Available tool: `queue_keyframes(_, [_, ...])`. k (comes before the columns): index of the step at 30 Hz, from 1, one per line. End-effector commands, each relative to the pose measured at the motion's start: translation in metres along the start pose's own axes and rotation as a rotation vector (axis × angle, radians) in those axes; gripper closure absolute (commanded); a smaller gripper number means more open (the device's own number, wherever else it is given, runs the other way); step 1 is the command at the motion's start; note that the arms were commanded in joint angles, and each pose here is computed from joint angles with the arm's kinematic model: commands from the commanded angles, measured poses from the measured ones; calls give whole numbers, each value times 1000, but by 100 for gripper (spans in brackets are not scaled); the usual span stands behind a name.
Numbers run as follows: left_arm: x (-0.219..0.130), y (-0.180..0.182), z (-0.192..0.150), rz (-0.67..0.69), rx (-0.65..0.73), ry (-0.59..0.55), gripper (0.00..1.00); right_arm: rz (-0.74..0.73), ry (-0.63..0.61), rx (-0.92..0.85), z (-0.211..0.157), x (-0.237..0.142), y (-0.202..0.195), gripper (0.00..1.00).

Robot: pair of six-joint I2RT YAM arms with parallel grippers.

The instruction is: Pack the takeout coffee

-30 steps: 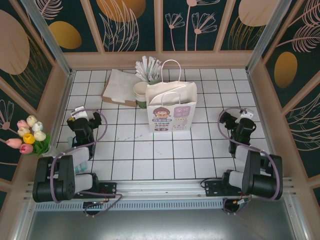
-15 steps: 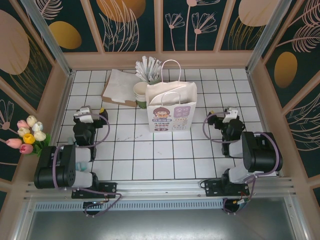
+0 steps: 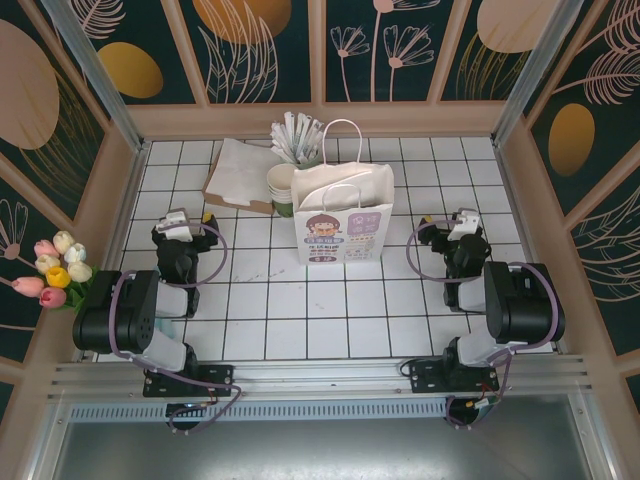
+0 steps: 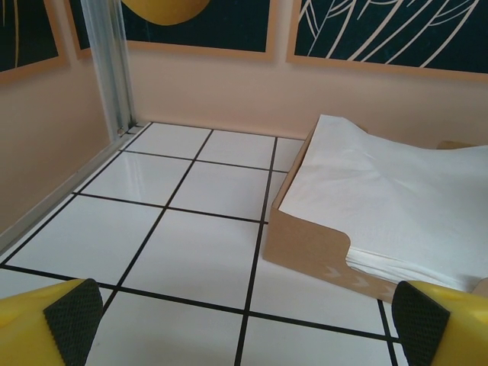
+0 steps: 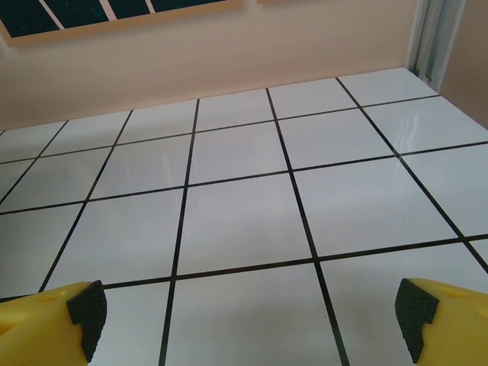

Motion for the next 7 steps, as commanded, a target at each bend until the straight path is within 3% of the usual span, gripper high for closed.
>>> queue_keyframes(1, [5,1,8,15,13,-20,1,13,-54,-9,13,3,4,1])
queue_keyframes(7, [1,2,9,15,13,-32,1,12,-56,-8,13,3,3,1])
Point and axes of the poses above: each hand's point on the last joint's axis, 136 mm out from that joint toward the fingers, its own x axis out along the fingers, its own y axis along the line the jaws close on, z = x × y, the point moved 4 cm from there along -x, back along the fingers, and after that the axes turned 11 degrees about x, right-handed, at the moved point
